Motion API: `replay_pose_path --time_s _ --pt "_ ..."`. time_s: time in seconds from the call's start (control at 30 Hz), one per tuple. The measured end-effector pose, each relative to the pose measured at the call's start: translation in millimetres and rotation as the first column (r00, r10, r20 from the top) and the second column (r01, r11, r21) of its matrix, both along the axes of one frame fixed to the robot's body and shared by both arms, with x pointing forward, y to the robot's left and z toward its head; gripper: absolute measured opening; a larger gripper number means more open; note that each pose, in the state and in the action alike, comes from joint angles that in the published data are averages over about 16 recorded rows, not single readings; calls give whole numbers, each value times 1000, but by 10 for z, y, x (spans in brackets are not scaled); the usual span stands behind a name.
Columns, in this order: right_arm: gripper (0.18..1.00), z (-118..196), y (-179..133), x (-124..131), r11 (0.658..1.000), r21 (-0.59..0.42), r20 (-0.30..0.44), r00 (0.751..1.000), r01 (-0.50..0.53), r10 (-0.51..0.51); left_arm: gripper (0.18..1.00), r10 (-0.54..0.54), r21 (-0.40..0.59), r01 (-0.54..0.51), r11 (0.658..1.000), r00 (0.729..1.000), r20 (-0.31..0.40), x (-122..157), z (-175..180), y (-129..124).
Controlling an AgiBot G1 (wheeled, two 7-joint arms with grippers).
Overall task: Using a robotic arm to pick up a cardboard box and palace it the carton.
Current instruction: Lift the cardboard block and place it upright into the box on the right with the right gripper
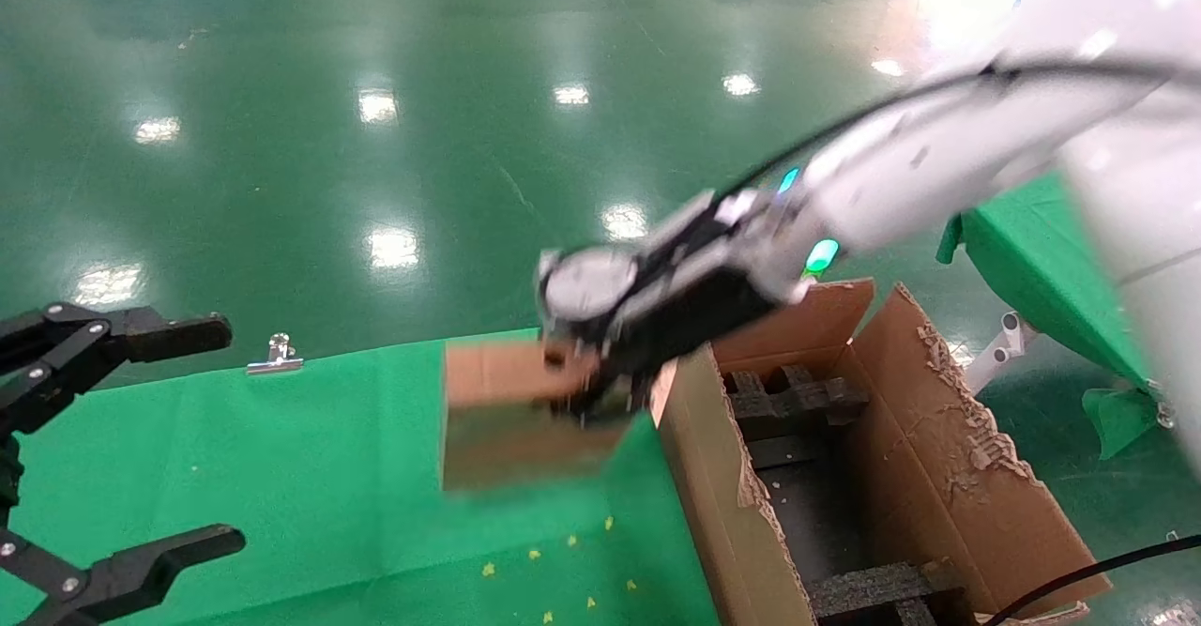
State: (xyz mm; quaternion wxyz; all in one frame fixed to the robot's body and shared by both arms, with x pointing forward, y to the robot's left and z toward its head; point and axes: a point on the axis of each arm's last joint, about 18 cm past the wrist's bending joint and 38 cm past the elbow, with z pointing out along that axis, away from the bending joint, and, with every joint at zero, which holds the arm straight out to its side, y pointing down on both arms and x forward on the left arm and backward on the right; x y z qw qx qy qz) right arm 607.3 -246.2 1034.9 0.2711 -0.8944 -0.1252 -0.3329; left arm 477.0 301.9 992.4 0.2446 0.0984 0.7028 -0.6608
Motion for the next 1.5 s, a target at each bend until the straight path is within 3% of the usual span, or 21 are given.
replay_pose_path --time_s 0.27,0.57,0.93,1.27,1.5 --pt "353 699 -182 -185 1000 21 121 993 -11 9 1001 0 0 0 1000 1000 0 0 0 0" --pt "350 1016 -481 -346 998 54 153 988 14 -23 1001 0 0 0 1000 1000 0 0 0 0" --pt "348 956 -1388 -607 972 127 117 970 198 -213 1001 0 0 0 1000 1000 0 0 0 0" --pt "346 630 -2269 -1008 897 164 47 905 410 -422 1001 0 0 0 1000 1000 0 0 0 0" --pt "345 368 -2624 -1259 845 173 -9 858 507 -513 1001 0 0 0 1000 1000 0 0 0 0"
